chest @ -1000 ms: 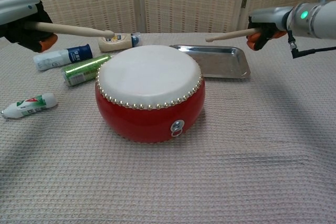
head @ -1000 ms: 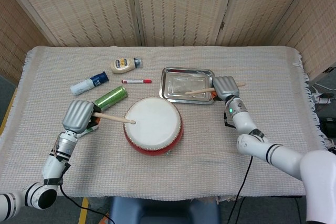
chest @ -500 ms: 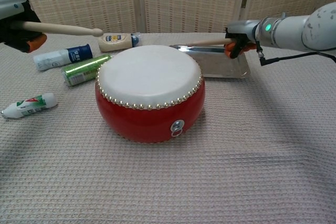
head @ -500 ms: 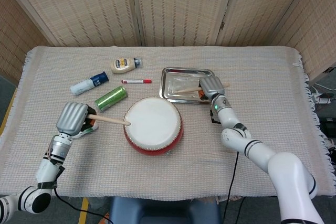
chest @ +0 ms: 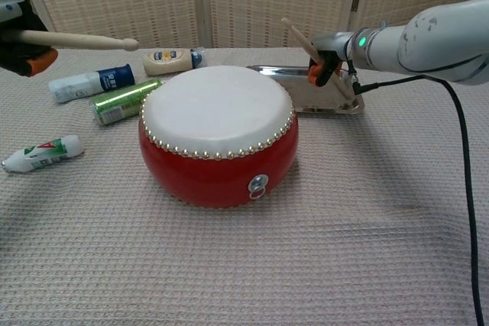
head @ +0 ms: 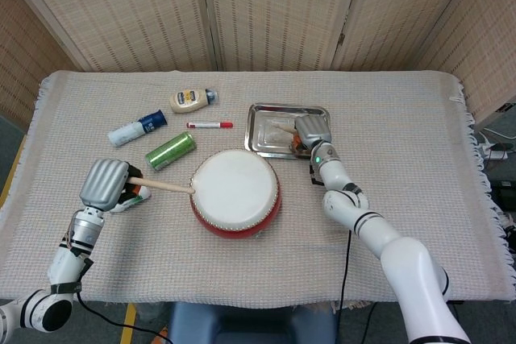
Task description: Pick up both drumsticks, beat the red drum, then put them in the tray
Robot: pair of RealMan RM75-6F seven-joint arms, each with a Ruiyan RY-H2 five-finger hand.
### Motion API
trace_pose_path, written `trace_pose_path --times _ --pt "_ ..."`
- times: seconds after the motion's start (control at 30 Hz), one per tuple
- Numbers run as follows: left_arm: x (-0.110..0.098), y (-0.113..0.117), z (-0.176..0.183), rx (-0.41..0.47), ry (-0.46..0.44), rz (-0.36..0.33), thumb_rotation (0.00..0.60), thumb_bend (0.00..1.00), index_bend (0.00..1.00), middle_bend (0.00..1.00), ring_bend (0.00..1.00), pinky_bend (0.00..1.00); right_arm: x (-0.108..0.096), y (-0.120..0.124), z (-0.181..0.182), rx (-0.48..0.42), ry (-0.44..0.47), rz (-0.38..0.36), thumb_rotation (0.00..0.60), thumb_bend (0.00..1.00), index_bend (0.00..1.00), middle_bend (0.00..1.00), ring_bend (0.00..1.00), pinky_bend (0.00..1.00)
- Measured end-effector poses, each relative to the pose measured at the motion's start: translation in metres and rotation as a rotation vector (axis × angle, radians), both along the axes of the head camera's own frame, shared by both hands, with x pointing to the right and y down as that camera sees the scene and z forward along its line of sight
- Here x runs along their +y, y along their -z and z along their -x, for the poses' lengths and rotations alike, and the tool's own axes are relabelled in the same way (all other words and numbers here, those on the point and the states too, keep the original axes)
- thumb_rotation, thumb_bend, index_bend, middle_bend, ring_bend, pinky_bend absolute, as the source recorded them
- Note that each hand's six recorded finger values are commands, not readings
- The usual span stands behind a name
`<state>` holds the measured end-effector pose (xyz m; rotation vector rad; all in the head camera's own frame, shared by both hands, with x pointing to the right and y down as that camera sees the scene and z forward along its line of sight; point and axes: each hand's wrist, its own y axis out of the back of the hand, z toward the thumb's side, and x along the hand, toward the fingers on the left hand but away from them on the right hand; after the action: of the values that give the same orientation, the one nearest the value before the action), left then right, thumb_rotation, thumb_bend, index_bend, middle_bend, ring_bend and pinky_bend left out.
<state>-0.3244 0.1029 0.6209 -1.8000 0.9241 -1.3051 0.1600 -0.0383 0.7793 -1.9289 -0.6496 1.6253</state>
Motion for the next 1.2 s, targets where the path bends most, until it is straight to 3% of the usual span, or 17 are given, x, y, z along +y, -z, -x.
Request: trace_pose_path --times 0.23,0.47,0.83,1.03,1.2 --pt "0.0 -0.001 0.0 -0.002 -0.003 0.003 0.6 0.69 0.96 1.0 1.0 1.0 -0.004 0.0 0.003 -0.018 -0.024 -0.001 0.6 0.28 0.0 0.16 0.09 0.29" --pt "-0.001 -0.002 -0.004 0.0 -0.012 0.003 0.6 0.68 0.96 1.0 1.0 1.0 -0.008 0.004 0.003 -0.038 -0.039 -0.007 0.6 0.19 0.0 0.13 0.06 0.26" --pt "-0.004 0.0 -0.009 0.001 -0.026 -0.008 0.6 0.68 0.96 1.0 1.0 1.0 -0.017 0.019 0.003 -0.091 -0.037 -0.035 0.6 0.18 0.0 0.11 0.06 0.26" --pt "-0.007 0.003 -0.028 0.007 -0.078 -0.032 0.6 0.68 0.96 1.0 1.0 1.0 -0.02 0.045 -0.005 -0.141 -0.006 -0.065 0.6 0.18 0.04 0.12 0.12 0.32" --pt "-0.01 0.003 -0.048 -0.002 -0.125 -0.049 0.6 0.68 0.95 1.0 1.0 1.0 -0.008 0.085 -0.004 -0.213 0.049 -0.071 0.6 0.18 0.09 0.15 0.16 0.41"
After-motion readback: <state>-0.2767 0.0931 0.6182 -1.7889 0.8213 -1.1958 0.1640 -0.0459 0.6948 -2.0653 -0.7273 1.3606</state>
